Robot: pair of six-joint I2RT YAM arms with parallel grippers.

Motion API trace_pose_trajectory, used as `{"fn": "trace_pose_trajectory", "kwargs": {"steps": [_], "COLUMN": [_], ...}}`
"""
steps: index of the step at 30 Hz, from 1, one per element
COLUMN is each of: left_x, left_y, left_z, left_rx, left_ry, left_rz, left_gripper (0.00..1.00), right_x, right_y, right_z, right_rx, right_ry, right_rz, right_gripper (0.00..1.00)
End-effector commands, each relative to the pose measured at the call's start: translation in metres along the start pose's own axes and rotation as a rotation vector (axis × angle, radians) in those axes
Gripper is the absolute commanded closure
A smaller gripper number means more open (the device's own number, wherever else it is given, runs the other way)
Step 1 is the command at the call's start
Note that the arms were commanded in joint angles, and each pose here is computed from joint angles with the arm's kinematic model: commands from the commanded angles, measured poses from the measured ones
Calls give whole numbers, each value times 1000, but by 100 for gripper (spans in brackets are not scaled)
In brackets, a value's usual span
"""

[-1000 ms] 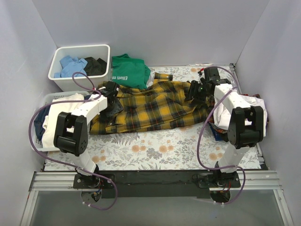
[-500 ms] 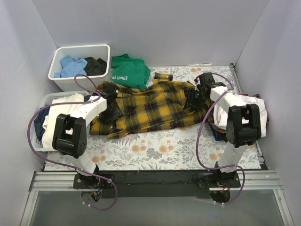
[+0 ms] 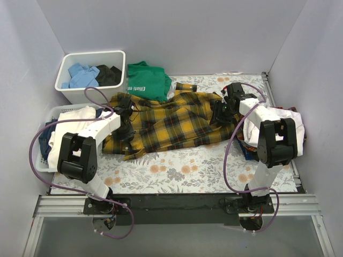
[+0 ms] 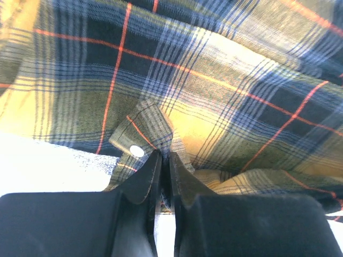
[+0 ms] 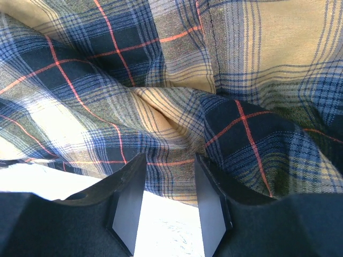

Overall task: Fold and stack the long sleeve shirts
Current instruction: Fold the shirt

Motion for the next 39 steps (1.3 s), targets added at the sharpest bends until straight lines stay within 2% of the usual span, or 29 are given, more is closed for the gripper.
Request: {"fn": "trace_pose_trajectory", "kwargs": {"steps": [1, 8, 15, 16, 17, 18, 19, 21, 23, 29, 33, 39], "left_x": [34, 55, 28, 25, 20, 15, 12, 7, 8, 26, 39, 77], "left_y": [25, 53, 56, 57, 58, 56, 57, 58, 65, 82, 82, 72], "left_z": [-5, -9, 7, 9, 11, 13, 13, 12, 9, -5, -4, -11], "left_rx": [18, -8, 4, 10, 15, 13, 17, 23, 40, 45, 48, -7], "left_ry": [-18, 45, 151, 150, 155, 164, 166, 165, 152, 60, 9, -272], "left_rz": [-117, -229, -213, -212, -194, -183, -182, -181, -205, -227, -250, -265], "left_gripper": [100, 100, 99, 90, 87, 80, 63, 58, 47, 44, 38, 35], "right_x": [13, 11, 6, 4, 5, 2, 2, 0, -1, -9, -19, -24], "right_y": [6, 7, 7, 6, 5, 5, 5, 4, 4, 3, 4, 9], "right_z": [5, 4, 1, 1, 1, 0, -1, -2, -4, -11, -25, -47], "right_rx": [10, 7, 1, 0, -1, -2, -3, -3, -9, -27, -64, -132], "right_ry": [9, 4, -11, -15, -16, -20, -24, -31, -46, -114, -182, -281], "right_rz": [-48, -46, -34, -32, -26, -21, -19, -12, -11, 8, 33, 31], "right_gripper": [51, 52, 52, 52, 52, 52, 52, 52, 52, 53, 55, 57]}}
Point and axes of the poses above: each gripper's point midway between its finger pads, its own x axis back along the fingers, its own z axis along the line the jaws close on, y = z × x, the point moved 10 cm from there along x, back along the fingers, and after that the axes turned 1 degree about x, right-handed, at the moved point
